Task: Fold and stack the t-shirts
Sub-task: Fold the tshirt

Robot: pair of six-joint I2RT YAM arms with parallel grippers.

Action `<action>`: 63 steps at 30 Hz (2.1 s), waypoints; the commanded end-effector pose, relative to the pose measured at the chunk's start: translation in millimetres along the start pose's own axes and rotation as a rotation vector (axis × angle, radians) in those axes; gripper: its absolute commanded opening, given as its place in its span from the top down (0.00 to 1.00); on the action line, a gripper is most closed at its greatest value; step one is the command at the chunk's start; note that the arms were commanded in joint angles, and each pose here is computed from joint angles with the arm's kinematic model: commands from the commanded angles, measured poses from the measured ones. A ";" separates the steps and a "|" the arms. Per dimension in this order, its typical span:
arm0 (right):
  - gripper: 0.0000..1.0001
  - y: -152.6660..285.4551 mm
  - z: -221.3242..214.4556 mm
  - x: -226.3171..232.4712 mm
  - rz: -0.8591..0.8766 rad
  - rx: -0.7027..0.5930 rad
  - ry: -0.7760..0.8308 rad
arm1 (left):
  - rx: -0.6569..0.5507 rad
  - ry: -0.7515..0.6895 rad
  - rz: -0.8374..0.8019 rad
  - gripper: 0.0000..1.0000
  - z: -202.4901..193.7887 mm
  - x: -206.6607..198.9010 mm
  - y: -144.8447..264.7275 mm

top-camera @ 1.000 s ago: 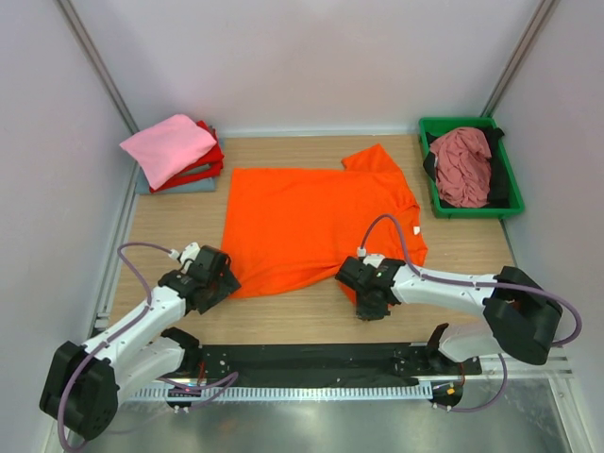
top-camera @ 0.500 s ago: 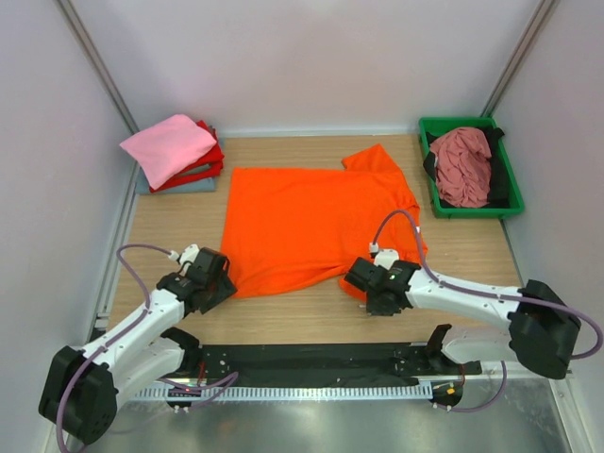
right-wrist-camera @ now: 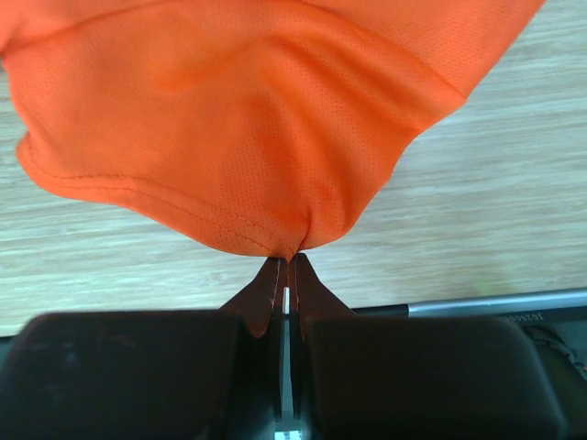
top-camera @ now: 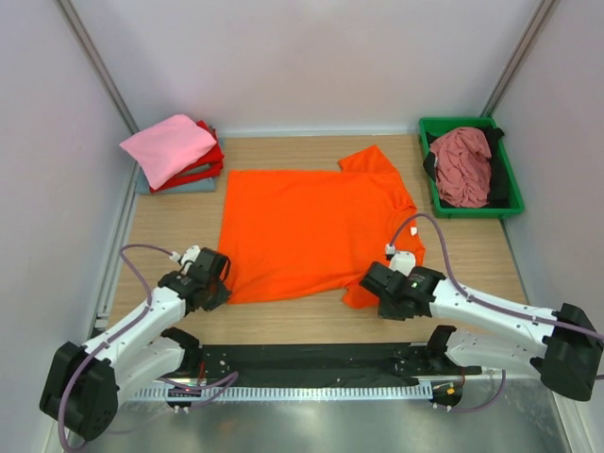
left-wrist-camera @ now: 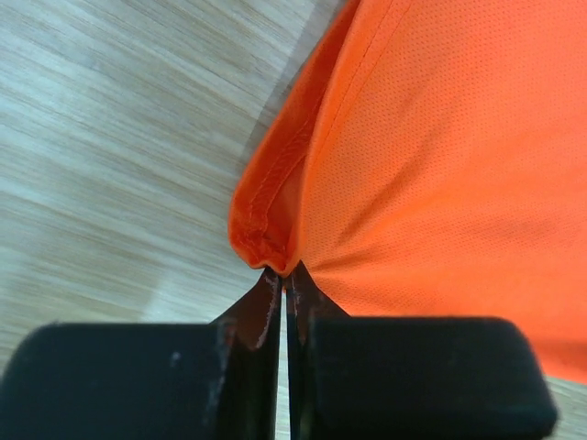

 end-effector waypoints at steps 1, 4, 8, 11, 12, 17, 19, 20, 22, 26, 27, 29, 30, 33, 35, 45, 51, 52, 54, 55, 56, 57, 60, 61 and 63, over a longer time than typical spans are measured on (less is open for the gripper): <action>0.99 21.0 10.1 -8.8 -0.016 -0.056 -0.072 | -0.010 0.002 -0.006 1.00 6.5 -3.2 12.9; 0.98 39.1 20.1 -16.7 -0.019 -0.114 -0.108 | -0.022 0.007 -0.028 0.99 10.8 -5.6 23.3; 0.99 55.8 30.2 -15.6 0.012 -0.153 -0.122 | 0.013 0.013 -0.050 0.99 6.3 -9.8 22.4; 0.98 61.2 37.9 -10.0 0.015 -0.159 -0.102 | 0.025 0.004 -0.064 1.00 9.7 -18.6 27.3; 0.99 64.7 43.4 -8.0 0.014 -0.175 -0.102 | 0.032 -0.005 -0.048 1.00 9.7 -18.6 27.0; 0.99 67.6 62.0 -2.3 -0.049 -0.209 -0.053 | 0.029 -0.040 -0.052 0.99 22.8 -35.7 39.4; 0.99 70.8 72.8 -1.7 -0.086 -0.229 -0.043 | 0.031 -0.053 -0.059 0.99 27.5 -43.7 44.9; 0.99 72.5 77.6 -2.8 -0.097 -0.243 -0.050 | 0.029 -0.063 -0.062 0.99 29.5 -46.1 47.1; 0.99 78.7 88.7 -3.1 -0.101 -0.270 -0.048 | 0.022 -0.073 -0.067 0.98 35.3 -53.3 51.2; 0.99 77.6 109.9 -11.1 -0.118 -0.277 -0.062 | 0.019 -0.103 -0.050 0.98 42.1 -62.5 50.2; 0.99 76.7 115.8 -14.3 -0.119 -0.272 -0.082 | 0.020 -0.109 -0.047 0.98 43.8 -64.1 49.9; 0.99 74.3 124.2 -16.7 -0.122 -0.275 -0.068 | 0.023 -0.128 -0.036 0.99 47.9 -69.7 47.8; 0.99 74.4 128.5 -18.0 -0.123 -0.276 -0.069 | 0.022 -0.130 -0.028 0.99 50.3 -71.0 46.2; 0.99 70.8 139.8 -22.3 -0.129 -0.276 -0.062 | 0.032 -0.144 -0.015 0.99 56.5 -77.2 40.7; 0.99 66.6 146.1 -23.6 -0.135 -0.271 -0.051 | 0.036 -0.146 -0.015 0.99 63.5 -80.9 38.5; 0.99 54.7 173.1 -22.0 -0.129 -0.257 0.029 | 0.066 -0.175 0.019 1.00 92.7 -101.8 19.6; 0.99 50.5 196.9 -27.4 -0.169 -0.280 0.075 | 0.079 -0.176 0.045 1.00 101.6 -108.1 7.4; 0.99 47.1 199.4 -27.1 -0.178 -0.272 0.087 | 0.077 -0.173 0.048 1.00 103.6 -108.5 6.5; 0.99 46.8 207.7 -27.7 -0.189 -0.286 0.086 | 0.083 -0.177 0.057 1.00 106.2 -110.8 2.4; 0.99 42.5 210.4 -28.8 -0.203 -0.275 0.091 | 0.087 -0.180 0.062 1.00 106.6 -110.9 0.8; 0.99 41.4 212.6 -29.0 -0.207 -0.275 0.096 | 0.093 -0.182 0.077 1.00 107.0 -110.4 -4.0; 0.99 40.1 217.1 -27.5 -0.204 -0.284 0.095 | 0.093 -0.184 0.079 0.99 108.7 -111.5 -4.3; 0.99 34.1 226.4 -24.6 -0.205 -0.281 0.111 | 0.102 -0.188 0.106 0.97 112.0 -109.8 -11.5; 0.99 32.6 228.7 -23.6 -0.207 -0.284 0.117 | 0.101 -0.183 0.114 0.96 114.3 -108.6 -13.2; 0.99 26.2 234.1 -23.2 -0.217 -0.278 0.124 | 0.110 -0.180 0.126 0.96 116.5 -108.0 -17.3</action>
Point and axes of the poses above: each gripper's point midway between its finger pads, its own y axis back along the fingers, its own x axis along the line the jaws close on, z = x × y, the point moved 5 cm from there along y, back along the fingers, and after that the axes turned 7 degrees about y, right-handed, at the moved point
